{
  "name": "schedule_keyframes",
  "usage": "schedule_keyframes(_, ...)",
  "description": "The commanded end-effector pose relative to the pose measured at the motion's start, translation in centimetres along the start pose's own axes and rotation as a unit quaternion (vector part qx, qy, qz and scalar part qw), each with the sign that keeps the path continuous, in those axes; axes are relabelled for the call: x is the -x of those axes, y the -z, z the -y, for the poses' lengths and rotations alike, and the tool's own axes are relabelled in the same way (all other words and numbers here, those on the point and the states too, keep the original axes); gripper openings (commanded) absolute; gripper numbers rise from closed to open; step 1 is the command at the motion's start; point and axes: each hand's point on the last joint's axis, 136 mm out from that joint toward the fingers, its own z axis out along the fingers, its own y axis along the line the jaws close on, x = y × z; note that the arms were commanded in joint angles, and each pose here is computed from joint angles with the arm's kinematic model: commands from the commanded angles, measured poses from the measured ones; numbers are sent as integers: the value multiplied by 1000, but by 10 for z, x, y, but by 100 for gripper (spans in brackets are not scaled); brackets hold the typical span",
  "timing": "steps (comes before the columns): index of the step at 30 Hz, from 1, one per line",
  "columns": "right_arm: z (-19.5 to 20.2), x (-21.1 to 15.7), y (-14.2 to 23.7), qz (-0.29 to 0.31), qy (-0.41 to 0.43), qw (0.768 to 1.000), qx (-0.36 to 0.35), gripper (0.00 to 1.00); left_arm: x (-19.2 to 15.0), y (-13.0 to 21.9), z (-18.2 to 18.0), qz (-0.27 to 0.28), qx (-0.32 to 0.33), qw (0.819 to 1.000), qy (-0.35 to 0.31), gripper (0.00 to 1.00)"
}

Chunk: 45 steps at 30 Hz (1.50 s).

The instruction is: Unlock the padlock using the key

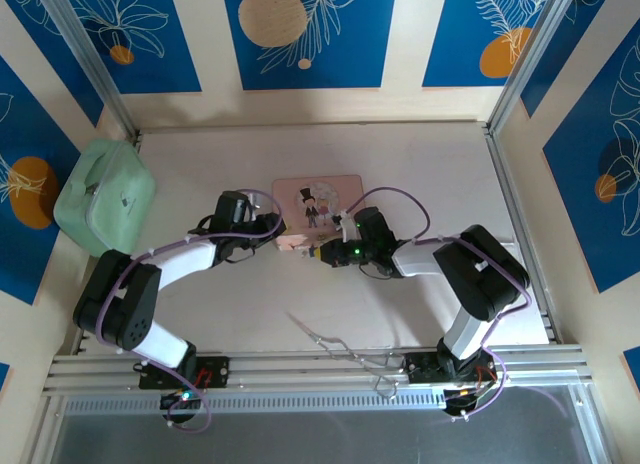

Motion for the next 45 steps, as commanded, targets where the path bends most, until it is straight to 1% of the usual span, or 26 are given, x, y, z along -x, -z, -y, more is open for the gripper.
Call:
schedule_keyframes(1,31,-17,7,-14,-67,996,-49,0,-43,-1,-47,-70,76,994,26,44)
schedule_keyframes(10,36,-17,15,-2,-82,996,-39,0,-43,0,-48,-70,78,994,27,44)
schedule_keyframes(20,37,-28,33,-25,-70,994,-81,0,-41,2,-44,-70,73,995,26,44)
schedule_keyframes(25,28,-34,49,-38,-73,990,-116,0,-36,5,-34,-67,59,996,24,50)
schedule_keyframes(27,19,-36,56,-47,-79,988,-124,0,-33,7,-28,-62,53,996,21,53)
schedule_keyframes(29,2,-39,62,-59,-83,988,-117,0,-28,11,-23,-56,50,997,19,55)
schedule_keyframes(31,-13,-41,70,-72,-85,986,-121,0,-23,16,-19,-46,51,998,15,60)
schedule_keyframes(34,-29,-48,83,-109,-106,981,-122,0,-13,27,-9,-26,49,998,1,67)
schedule_keyframes(37,-45,-56,95,-149,-110,976,-117,0,-2,38,12,-13,23,999,-25,72)
schedule_keyframes(39,-57,-60,103,-165,-103,974,-113,0,3,46,22,-6,17,999,-39,74)
schedule_keyframes(42,-77,-62,112,-181,-115,973,-80,0,11,60,31,9,19,998,-58,74)
schedule_keyframes(45,-91,-68,112,-209,-130,968,-48,0,13,72,37,16,20,997,-73,73)
